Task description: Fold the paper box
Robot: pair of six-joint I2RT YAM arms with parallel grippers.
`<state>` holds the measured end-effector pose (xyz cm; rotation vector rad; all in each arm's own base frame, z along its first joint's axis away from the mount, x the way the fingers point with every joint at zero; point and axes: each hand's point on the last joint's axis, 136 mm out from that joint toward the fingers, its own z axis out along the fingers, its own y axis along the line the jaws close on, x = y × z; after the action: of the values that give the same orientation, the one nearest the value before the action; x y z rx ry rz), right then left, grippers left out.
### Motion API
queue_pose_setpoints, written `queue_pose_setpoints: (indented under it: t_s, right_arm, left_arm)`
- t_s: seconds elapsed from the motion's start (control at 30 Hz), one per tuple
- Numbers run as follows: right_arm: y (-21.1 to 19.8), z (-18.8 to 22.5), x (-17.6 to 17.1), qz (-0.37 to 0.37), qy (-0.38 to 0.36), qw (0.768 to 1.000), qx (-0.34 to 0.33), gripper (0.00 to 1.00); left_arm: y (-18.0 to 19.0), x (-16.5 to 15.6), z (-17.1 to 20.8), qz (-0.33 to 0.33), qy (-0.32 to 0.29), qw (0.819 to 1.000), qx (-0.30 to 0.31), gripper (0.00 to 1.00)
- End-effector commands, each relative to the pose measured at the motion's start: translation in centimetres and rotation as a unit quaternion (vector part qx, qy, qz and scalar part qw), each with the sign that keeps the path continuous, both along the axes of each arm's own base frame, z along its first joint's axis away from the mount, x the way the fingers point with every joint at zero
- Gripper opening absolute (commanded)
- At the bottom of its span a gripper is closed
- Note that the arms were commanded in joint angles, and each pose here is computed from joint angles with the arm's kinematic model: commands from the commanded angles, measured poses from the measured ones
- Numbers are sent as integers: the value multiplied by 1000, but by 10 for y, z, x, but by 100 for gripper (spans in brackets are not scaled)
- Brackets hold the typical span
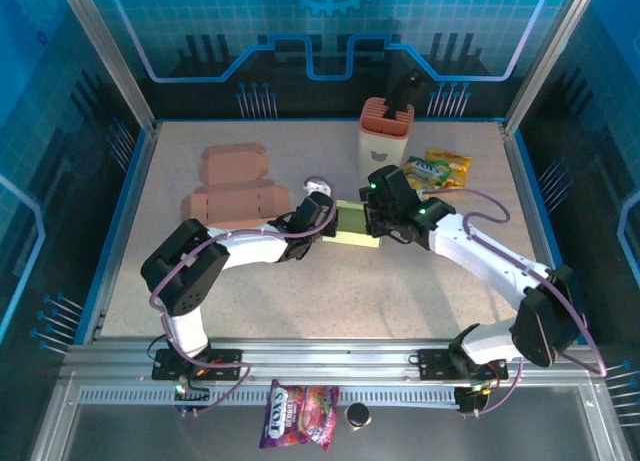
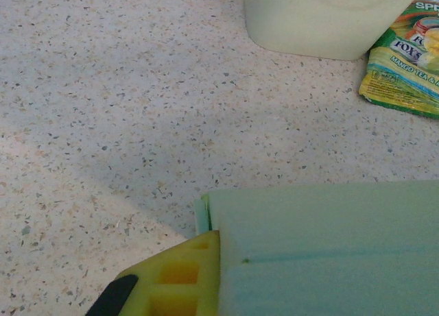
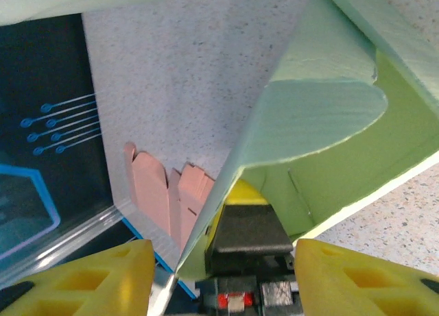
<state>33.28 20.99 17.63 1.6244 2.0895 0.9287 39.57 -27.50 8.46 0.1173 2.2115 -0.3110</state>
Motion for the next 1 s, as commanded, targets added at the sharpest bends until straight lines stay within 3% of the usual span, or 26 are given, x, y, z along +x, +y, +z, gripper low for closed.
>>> queue_pose_setpoints:
  t_s: [0.0, 0.2, 0.57, 0.77, 0.97]
  right_arm:
    - [6, 11, 12, -26, 1, 999, 28, 53]
    - [4, -6, 16, -32, 17, 999, 33, 42]
    - [2, -27, 6, -20, 56, 997, 51, 12]
    - [3, -43, -9, -13, 80, 995, 61, 0]
    - [0, -51, -16, -14, 83, 995, 61, 0]
  left_arm:
    - [6, -16, -19, 3, 34, 999, 20, 0]
    - [4, -16, -19, 1, 35, 999, 18, 0]
    - [3, -14, -16, -1, 32, 999, 22, 1]
    - [4, -24, -8, -8, 36, 999, 13, 21]
    - [6, -49, -1, -24, 53, 998, -3, 39]
